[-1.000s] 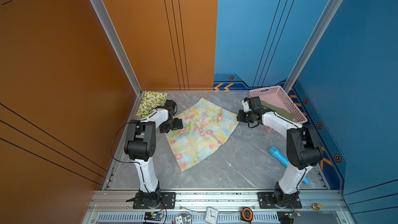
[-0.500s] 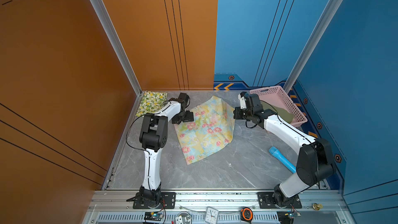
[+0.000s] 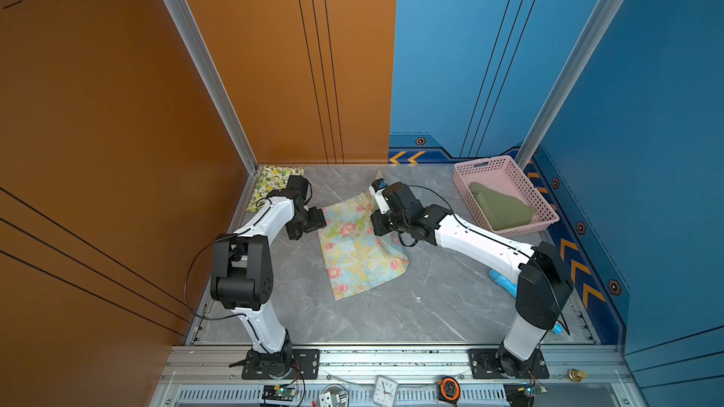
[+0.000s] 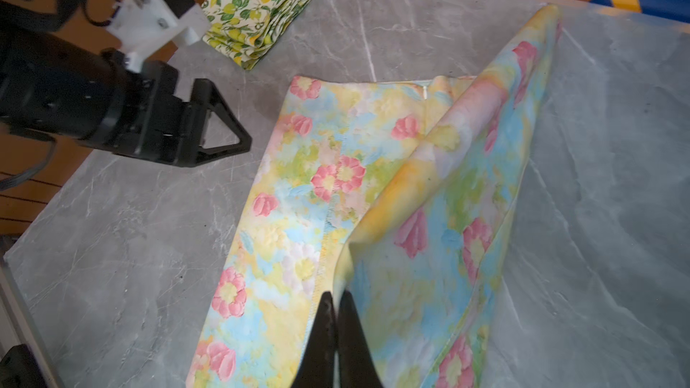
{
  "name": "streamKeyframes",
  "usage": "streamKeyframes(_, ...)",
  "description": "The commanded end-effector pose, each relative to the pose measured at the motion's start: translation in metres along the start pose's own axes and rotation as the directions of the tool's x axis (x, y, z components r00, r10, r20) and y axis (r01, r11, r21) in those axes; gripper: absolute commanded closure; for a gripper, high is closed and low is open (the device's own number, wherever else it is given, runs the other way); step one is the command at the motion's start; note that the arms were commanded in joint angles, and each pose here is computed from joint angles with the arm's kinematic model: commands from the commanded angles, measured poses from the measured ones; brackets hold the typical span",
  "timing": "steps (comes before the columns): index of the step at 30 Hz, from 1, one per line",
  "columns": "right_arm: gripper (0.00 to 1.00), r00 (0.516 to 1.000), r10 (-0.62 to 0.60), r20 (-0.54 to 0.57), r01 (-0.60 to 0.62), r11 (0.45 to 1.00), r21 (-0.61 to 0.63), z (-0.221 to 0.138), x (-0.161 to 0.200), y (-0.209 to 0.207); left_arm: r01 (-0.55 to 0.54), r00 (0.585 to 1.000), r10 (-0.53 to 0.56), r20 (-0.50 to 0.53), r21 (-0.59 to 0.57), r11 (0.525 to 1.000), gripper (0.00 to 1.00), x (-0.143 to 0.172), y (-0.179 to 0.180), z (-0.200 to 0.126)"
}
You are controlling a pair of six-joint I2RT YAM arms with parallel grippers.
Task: Fold and stack skirts
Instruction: Fold the skirt at the center of the table.
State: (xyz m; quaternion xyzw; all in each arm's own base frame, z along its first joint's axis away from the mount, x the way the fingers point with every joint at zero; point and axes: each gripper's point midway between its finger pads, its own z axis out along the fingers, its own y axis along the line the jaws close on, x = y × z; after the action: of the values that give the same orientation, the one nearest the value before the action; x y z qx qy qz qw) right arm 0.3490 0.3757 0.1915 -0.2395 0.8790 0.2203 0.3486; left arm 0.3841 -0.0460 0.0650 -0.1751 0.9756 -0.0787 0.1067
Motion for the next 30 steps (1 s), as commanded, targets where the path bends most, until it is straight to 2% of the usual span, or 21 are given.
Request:
streamKeyframes(1,1.0,0.999,-0.047,-0.023,0.046,0.999,-0.025,0.003,0.002,0.03,0.005,0.996,-0.003,-0.088,0.018,1.0,0.35,0.017,-0.005,0.032)
streamKeyframes(6,1.0,0.991,-0.114,-0.069,0.106,0.988,-0.116,0.015,0.03,0.091,0.029,0.996,-0.027,-0.084,0.026,0.999,0.6,0.01,0.001,0.034)
streamKeyframes(10,1.0,0.98,-0.132,-0.15,0.103,0.977,-0.189,0.028,0.064,0.124,0.046,0.995,-0.043,-0.09,0.035,0.998,0.67,0.008,0.007,0.036)
streamKeyframes(12,1.0,0.976,-0.132,-0.172,0.095,0.974,-0.206,0.031,0.072,0.131,0.053,0.994,-0.049,-0.093,0.037,0.998,0.68,0.008,0.008,0.037)
streamKeyframes(15,0.65,0.979,-0.098,-0.178,0.063,0.98,-0.19,0.031,0.069,0.118,0.053,0.995,-0.049,-0.089,0.041,0.998,0.68,0.006,0.01,0.035)
streamKeyframes(16,0.5,0.981,-0.083,-0.173,0.052,0.983,-0.177,0.03,0.065,0.111,0.056,0.995,-0.052,-0.088,0.041,0.998,0.68,0.006,0.011,0.034)
streamKeyframes(17,0.38,0.984,-0.068,-0.167,0.042,0.987,-0.158,0.028,0.062,0.101,0.059,0.995,-0.055,-0.087,0.042,0.997,0.68,0.006,0.012,0.033)
streamKeyframes(19,0.26,0.988,-0.042,-0.15,0.024,0.992,-0.125,0.024,0.054,0.084,0.068,0.994,-0.064,-0.083,0.046,0.997,0.66,0.006,0.014,0.031)
streamKeyframes(22,0.21,0.992,0.002,-0.127,-0.01,0.998,-0.067,0.02,0.045,0.057,0.075,0.995,-0.071,-0.077,0.05,0.996,0.63,0.007,0.015,0.026)
streamKeyframes(30,0.23,0.972,0.166,-0.167,-0.151,0.984,0.098,0.044,0.058,-0.025,0.118,0.991,-0.114,-0.064,0.06,0.991,0.6,0.02,0.015,0.016)
